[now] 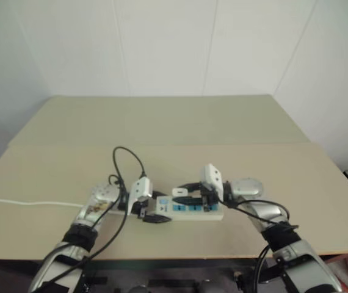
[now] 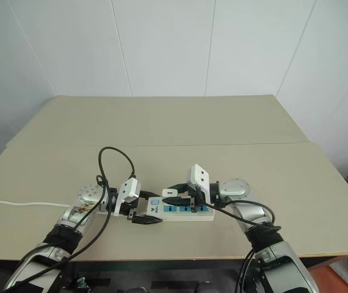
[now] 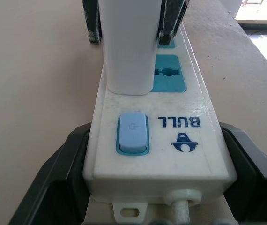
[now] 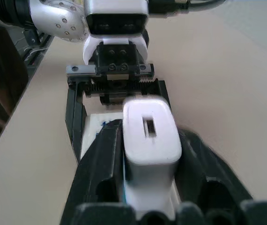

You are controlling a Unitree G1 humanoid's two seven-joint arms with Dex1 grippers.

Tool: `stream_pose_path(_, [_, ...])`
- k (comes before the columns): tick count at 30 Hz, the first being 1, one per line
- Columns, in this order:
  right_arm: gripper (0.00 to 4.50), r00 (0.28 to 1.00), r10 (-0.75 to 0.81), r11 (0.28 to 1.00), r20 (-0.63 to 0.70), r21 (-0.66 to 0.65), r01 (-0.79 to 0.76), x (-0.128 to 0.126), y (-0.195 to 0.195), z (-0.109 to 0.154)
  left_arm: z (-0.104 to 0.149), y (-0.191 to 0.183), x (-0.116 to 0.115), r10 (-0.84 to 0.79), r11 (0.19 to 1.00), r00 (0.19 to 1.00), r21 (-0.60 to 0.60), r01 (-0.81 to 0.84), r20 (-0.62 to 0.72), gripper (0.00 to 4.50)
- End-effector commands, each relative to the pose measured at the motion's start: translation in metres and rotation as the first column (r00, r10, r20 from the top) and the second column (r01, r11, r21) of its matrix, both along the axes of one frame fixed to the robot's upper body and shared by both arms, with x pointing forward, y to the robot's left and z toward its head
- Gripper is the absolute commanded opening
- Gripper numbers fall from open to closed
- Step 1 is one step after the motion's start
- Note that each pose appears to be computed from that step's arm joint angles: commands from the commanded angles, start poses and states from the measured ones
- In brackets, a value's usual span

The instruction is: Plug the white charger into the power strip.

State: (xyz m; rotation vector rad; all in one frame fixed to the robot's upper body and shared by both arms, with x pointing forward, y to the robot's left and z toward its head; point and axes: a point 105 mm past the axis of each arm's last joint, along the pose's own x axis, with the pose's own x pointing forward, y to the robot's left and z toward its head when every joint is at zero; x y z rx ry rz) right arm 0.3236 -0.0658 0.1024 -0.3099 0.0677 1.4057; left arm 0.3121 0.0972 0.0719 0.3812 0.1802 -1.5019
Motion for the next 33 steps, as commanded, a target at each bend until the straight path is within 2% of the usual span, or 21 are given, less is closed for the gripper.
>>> stream_pose_path(1, [3.10, 0.990, -0.091, 0.989, -0.112, -0.123, 0.077, 0.000, -0.024, -0.036, -0.015, 0.008, -0.011, -0.032, 0.997, 0.999, 0.073, 0.035, -0.043, 3.30])
stream_pose_path(2, [3.33, 0.989, -0.098, 0.988, -0.108, -0.126, 0.084, 0.000, -0.024, -0.036, -0.015, 0.008, -0.011, -0.031, 0.997, 0.999, 0.072, 0.034, -0.043, 3.30])
stream_pose_path(5, [4.41, 0.989, -0.093, 0.990, -0.117, -0.117, 0.080, 0.000, -0.025, -0.033, -0.015, 0.006, -0.011, -0.033, 0.997, 0.998, 0.067, 0.035, -0.045, 3.30])
stream_pose_path(6, [4.46, 0.989, -0.090, 0.991, -0.119, -0.114, 0.077, 0.000, -0.025, -0.032, -0.016, 0.005, -0.011, -0.033, 0.997, 0.998, 0.066, 0.036, -0.045, 3.30])
stream_pose_path(11, [4.46, 0.990, -0.103, 0.991, -0.097, -0.091, 0.094, 0.004, -0.028, -0.023, -0.014, 0.003, -0.009, -0.023, 0.998, 0.999, 0.054, 0.025, -0.039, 3.30])
stream_pose_path(13, [4.50, 0.990, -0.106, 0.991, -0.093, -0.091, 0.098, 0.005, -0.029, -0.021, -0.006, 0.001, -0.006, -0.010, 1.000, 0.998, 0.013, 0.011, -0.055, 4.03])
stream_pose_path(15, [4.50, 0.990, -0.107, 0.991, -0.091, -0.094, 0.098, 0.005, -0.030, -0.021, 0.004, 0.000, -0.005, -0.015, 0.999, 0.998, -0.032, 0.013, -0.065, 4.45])
stream_pose_path(20, [4.50, 0.990, -0.112, 0.990, -0.081, -0.091, 0.105, 0.006, -0.030, -0.020, 0.025, 0.005, -0.009, -0.039, 0.997, 0.999, -0.066, 0.037, -0.035, 4.45])
stream_pose_path(23, [4.50, 0.991, -0.117, 0.992, -0.060, -0.061, 0.113, 0.009, -0.031, -0.008, 0.040, 0.011, -0.013, -0.030, 0.995, 1.000, -0.092, 0.029, -0.005, 4.45])
stream_pose_path(28, [4.50, 0.989, -0.144, 0.988, -0.024, -0.060, 0.143, 0.008, -0.054, 0.009, 0.057, 0.028, -0.028, -0.036, 0.996, 0.999, -0.085, 0.037, 0.013, 4.45])
stream_pose_path(33, [4.50, 0.987, -0.162, 0.984, 0.021, -0.073, 0.163, -0.007, -0.087, 0.031, 0.068, 0.048, -0.033, 0.014, 0.998, 0.999, -0.054, -0.011, 0.053, 4.45])
